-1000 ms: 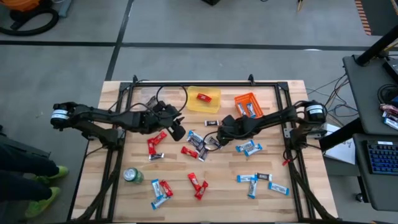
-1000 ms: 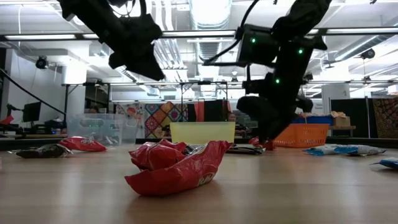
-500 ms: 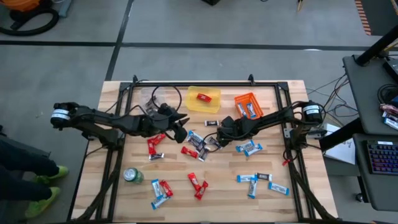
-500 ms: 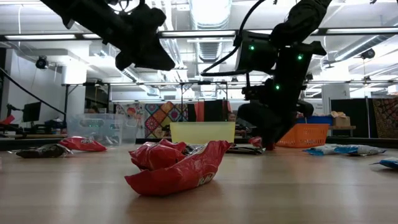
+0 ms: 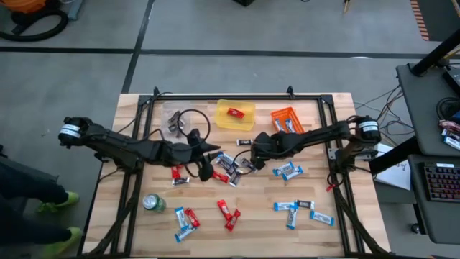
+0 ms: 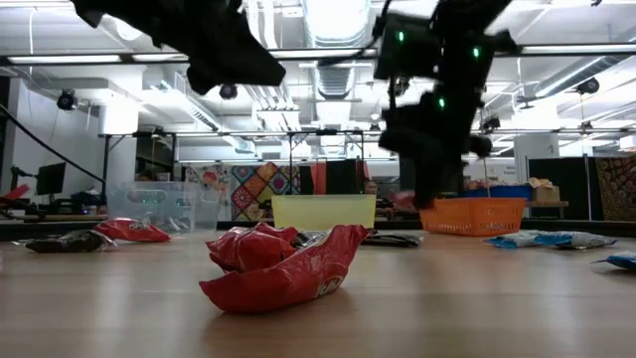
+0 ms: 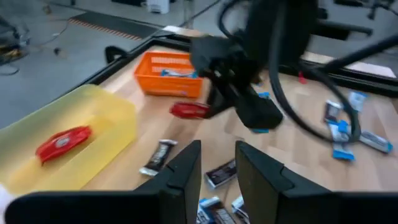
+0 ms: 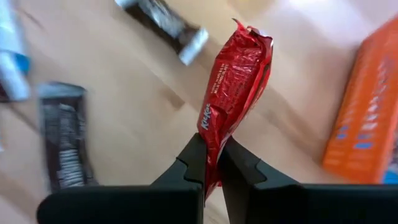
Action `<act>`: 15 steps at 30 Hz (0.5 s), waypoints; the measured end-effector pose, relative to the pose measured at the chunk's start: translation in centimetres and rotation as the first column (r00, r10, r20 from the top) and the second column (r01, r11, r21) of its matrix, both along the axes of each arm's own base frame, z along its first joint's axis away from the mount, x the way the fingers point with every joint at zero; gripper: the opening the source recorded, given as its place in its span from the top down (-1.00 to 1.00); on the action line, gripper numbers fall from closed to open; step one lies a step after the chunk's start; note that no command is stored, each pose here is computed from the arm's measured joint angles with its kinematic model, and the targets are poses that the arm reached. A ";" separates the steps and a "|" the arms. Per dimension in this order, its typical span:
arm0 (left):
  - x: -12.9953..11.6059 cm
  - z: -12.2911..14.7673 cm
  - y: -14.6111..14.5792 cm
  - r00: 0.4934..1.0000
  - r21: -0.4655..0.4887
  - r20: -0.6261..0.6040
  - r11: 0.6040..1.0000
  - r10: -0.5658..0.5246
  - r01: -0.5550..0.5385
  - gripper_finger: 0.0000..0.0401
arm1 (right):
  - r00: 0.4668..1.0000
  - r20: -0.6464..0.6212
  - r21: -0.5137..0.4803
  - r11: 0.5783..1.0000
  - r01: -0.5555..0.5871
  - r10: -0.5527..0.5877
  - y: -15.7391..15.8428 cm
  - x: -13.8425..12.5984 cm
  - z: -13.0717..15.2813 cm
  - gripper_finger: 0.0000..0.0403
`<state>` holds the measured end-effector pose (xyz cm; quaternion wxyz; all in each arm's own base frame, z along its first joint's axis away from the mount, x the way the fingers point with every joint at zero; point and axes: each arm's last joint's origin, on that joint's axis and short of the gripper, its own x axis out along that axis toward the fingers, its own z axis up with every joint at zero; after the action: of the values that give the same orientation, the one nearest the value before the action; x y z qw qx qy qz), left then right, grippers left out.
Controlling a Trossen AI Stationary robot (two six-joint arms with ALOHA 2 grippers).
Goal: Sort candy
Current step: Put the red chocolate bar into the yellow bin
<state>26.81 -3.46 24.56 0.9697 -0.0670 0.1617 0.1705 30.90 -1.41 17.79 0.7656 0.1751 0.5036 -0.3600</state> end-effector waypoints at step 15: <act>-0.5 0.4 -0.8 0.999 -0.002 -0.009 1.000 -0.032 0.032 0.59 | 0.908 0.001 -0.238 0.882 -0.406 0.418 -3.3 3.0 6.4 0.91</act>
<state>26.30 -4.25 24.97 0.9714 -0.0643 0.1674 0.1554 33.88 -4.67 24.20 0.8527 -0.0173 0.4632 -0.2408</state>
